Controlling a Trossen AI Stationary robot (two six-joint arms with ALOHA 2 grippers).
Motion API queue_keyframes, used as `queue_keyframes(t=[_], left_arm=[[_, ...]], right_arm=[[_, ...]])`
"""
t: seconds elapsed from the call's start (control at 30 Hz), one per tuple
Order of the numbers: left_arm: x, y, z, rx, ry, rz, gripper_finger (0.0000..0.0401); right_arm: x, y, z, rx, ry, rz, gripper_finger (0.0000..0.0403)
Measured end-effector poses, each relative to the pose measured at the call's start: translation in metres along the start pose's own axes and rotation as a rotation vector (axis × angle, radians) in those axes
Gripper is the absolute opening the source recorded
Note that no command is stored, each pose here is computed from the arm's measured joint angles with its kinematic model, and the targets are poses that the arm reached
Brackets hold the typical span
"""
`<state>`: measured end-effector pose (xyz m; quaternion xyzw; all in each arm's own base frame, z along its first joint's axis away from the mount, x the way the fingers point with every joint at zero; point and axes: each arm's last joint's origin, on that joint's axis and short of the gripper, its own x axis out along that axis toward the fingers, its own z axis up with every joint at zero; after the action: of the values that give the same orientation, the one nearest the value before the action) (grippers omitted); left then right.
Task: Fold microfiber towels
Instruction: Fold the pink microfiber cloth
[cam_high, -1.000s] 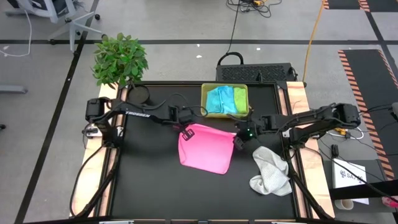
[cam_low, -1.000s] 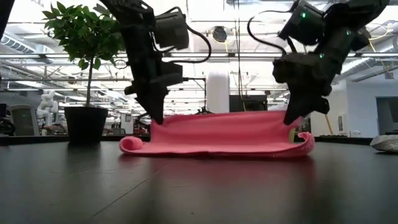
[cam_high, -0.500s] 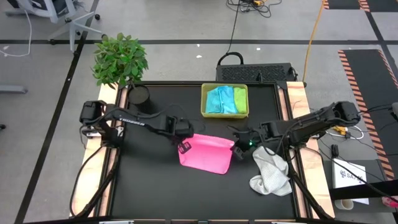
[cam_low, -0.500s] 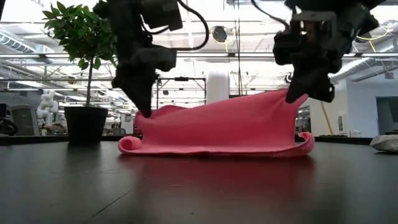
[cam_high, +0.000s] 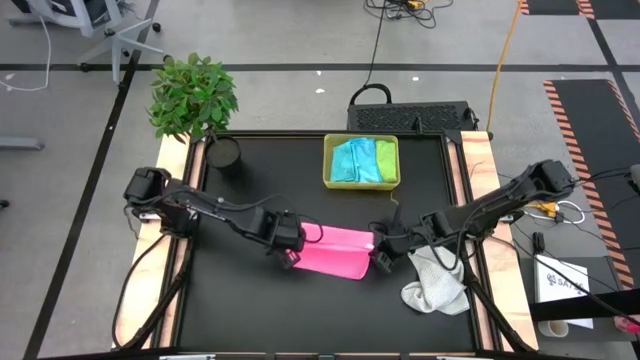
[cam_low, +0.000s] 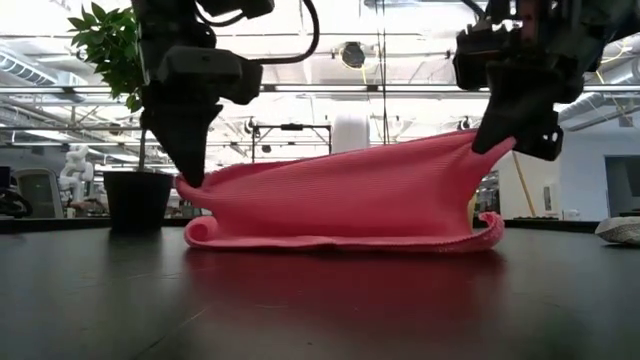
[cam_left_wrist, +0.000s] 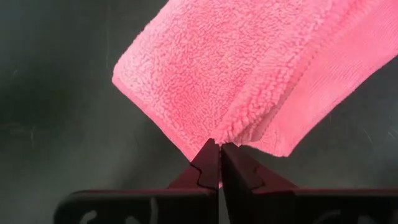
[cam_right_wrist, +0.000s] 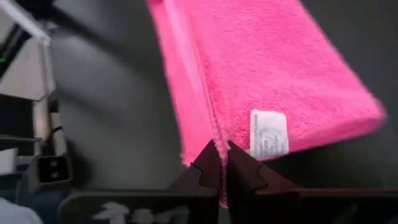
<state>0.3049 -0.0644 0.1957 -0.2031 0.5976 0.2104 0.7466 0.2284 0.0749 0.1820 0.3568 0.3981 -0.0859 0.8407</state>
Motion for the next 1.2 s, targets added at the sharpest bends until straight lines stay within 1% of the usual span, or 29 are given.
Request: queue_keyframes(t=[0.07, 0.27, 0.4, 0.5, 0.67, 0.77, 0.87, 1.03, 1.13, 1.2], left_arm=[[-0.001, -0.003, -0.005, -0.005, 0.008, 0.007, 0.0004], [-0.002, -0.011, -0.015, -0.008, 0.014, 0.002, 0.0013], [-0.002, -0.014, -0.020, -0.014, 0.024, -0.003, 0.0004], [-0.002, -0.016, -0.022, -0.020, 0.031, -0.011, 0.0011], [-0.002, -0.017, -0.025, -0.013, 0.066, -0.024, 0.0056], [-0.002, -0.018, -0.026, -0.015, 0.098, -0.052, 0.0089], [-0.002, -0.019, -0.026, -0.017, 0.114, -0.066, 0.0124], [-0.002, -0.019, -0.026, -0.050, 0.112, -0.063, 0.0179], [-0.002, -0.019, -0.026, -0.055, 0.109, -0.061, 0.0201], [-0.002, -0.020, -0.027, -0.054, 0.107, -0.061, 0.0207]], right_arm=[[0.007, 0.005, -0.003, -0.011, -0.003, 0.028, 0.0000], [0.031, 0.008, -0.015, -0.038, 0.033, 0.030, 0.0000], [0.038, 0.008, -0.020, -0.047, 0.061, 0.032, 0.0000], [0.041, 0.008, -0.023, -0.049, 0.101, 0.049, 0.0000], [0.042, 0.010, -0.023, -0.078, 0.113, 0.074, 0.0000], [0.042, 0.012, -0.021, -0.105, 0.098, 0.097, 0.0009], [0.042, 0.012, -0.021, -0.127, 0.092, 0.104, 0.0032], [0.042, 0.012, -0.021, -0.132, 0.092, 0.105, 0.0084], [0.042, 0.013, -0.021, -0.127, 0.110, 0.122, 0.0109], [0.041, 0.014, -0.022, -0.126, 0.138, 0.150, 0.0120]])
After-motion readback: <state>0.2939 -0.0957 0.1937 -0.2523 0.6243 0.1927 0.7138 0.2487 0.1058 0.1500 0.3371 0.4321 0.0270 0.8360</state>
